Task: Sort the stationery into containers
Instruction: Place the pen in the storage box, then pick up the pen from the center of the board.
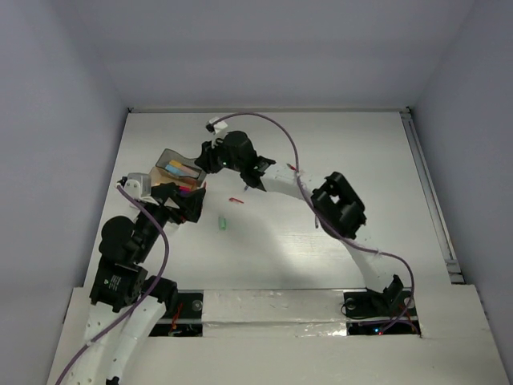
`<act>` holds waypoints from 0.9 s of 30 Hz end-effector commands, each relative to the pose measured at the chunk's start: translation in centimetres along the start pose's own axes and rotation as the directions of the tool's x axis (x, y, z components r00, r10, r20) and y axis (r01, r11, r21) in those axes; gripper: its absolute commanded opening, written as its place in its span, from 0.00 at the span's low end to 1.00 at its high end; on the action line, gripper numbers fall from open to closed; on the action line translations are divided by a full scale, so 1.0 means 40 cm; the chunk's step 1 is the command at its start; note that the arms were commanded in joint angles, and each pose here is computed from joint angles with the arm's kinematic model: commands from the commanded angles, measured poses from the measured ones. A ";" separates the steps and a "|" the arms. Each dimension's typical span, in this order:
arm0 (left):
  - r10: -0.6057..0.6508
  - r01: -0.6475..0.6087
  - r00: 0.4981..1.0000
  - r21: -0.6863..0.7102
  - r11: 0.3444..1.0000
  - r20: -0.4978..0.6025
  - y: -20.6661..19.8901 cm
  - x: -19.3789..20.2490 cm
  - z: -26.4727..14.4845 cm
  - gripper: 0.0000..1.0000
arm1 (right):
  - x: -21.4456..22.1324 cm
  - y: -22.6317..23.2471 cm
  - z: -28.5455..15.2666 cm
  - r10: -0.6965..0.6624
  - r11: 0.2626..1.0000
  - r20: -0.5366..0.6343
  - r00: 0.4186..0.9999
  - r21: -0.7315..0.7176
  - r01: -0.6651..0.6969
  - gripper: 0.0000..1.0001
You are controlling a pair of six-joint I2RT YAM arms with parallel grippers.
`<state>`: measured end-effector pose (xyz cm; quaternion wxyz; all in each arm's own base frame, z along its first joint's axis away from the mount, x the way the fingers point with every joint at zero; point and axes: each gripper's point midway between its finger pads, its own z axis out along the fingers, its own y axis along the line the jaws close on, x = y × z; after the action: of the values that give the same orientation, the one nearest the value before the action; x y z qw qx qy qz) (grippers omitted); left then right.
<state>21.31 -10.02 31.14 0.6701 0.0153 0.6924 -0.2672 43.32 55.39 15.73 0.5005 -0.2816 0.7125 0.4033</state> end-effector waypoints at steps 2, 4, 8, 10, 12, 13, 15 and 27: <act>0.005 -0.006 1.000 0.023 1.000 0.027 -0.009 -0.015 0.009 0.99 | -0.201 0.083 -0.187 0.015 1.000 0.151 0.988 0.020 -0.019 0.28; 0.006 -0.006 1.000 0.029 1.000 0.028 -0.011 -0.015 0.010 0.99 | -0.104 0.049 -0.238 0.058 0.994 0.063 0.996 0.094 -0.064 0.22; -0.001 0.000 1.000 0.036 0.999 0.021 -0.014 -0.010 0.011 0.99 | 0.012 0.034 -0.336 0.115 0.975 -0.147 0.982 0.204 -0.084 0.22; -0.005 0.005 1.000 0.040 0.999 0.004 -0.014 0.000 0.016 0.99 | 0.071 0.058 -0.377 0.118 0.974 -0.249 0.961 0.217 -0.063 0.31; -0.007 0.007 1.000 0.045 0.999 -0.016 -0.015 0.011 0.020 0.99 | 0.092 0.039 -0.412 0.116 0.964 -0.269 0.956 0.262 -0.043 0.39; -0.008 0.010 0.999 0.045 0.999 -0.034 -0.013 0.023 0.022 0.99 | 0.071 0.023 -0.442 0.109 0.950 -0.247 0.963 0.311 -0.028 0.46; -0.012 0.015 0.999 0.059 0.998 -0.047 -0.018 0.033 0.023 0.99 | 0.099 -0.041 -0.499 0.092 0.908 -0.278 0.956 0.418 0.034 0.48; -0.016 0.019 0.998 0.052 0.998 -0.065 -0.011 0.047 0.027 0.99 | 0.090 -0.446 -0.720 0.219 0.761 -0.412 0.884 0.640 0.110 0.36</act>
<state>21.64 -11.29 29.32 0.6392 0.0344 0.7135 -0.2849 41.43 23.16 11.91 0.3903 -0.1281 0.9070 0.0930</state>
